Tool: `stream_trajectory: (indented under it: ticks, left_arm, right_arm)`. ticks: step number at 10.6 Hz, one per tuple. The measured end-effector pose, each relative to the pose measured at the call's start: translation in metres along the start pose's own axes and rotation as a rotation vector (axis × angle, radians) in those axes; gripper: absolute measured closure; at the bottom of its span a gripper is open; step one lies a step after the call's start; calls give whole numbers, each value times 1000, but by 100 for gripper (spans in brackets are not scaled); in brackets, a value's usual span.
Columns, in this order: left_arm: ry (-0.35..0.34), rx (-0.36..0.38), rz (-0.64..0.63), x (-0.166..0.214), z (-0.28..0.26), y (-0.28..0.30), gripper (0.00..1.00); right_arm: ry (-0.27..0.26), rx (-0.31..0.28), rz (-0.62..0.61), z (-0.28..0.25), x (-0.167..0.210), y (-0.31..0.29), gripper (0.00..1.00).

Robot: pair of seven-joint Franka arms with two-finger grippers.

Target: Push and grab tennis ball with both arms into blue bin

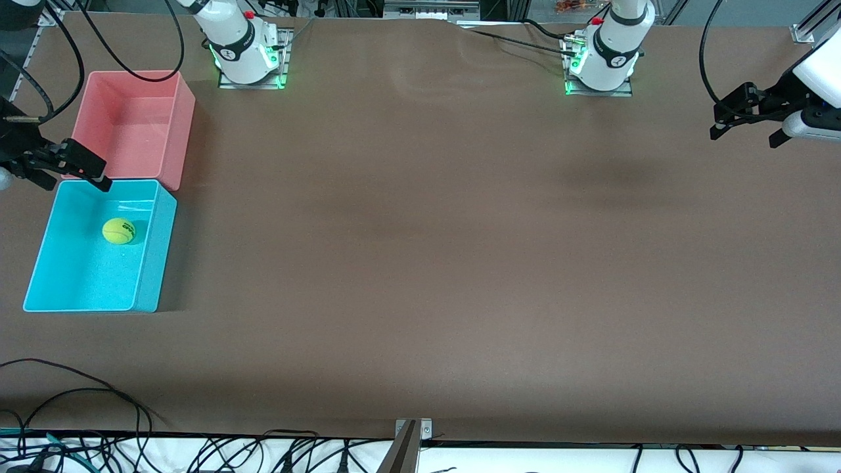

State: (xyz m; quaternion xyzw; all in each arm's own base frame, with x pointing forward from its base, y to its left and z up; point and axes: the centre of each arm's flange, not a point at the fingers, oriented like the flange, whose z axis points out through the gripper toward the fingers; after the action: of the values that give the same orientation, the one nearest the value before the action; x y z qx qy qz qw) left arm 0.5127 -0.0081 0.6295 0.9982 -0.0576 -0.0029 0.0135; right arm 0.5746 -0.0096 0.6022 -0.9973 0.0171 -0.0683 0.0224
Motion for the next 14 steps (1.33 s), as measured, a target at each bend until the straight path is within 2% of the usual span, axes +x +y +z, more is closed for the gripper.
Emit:
stream_trajectory:
  ticks: [6,11,14]
  left_arm:
    - [0,0,0,0,0,0,0]
    - [0,0,1,0,0,0,0]
    - [2,0,3,0,-1,2,0]
  right_arm:
    - [38,0,-12,-17,4,0,0]
    - [39,0,-12,-17,4,0,0]
    - [17,0,-12,-25,2,0,0]
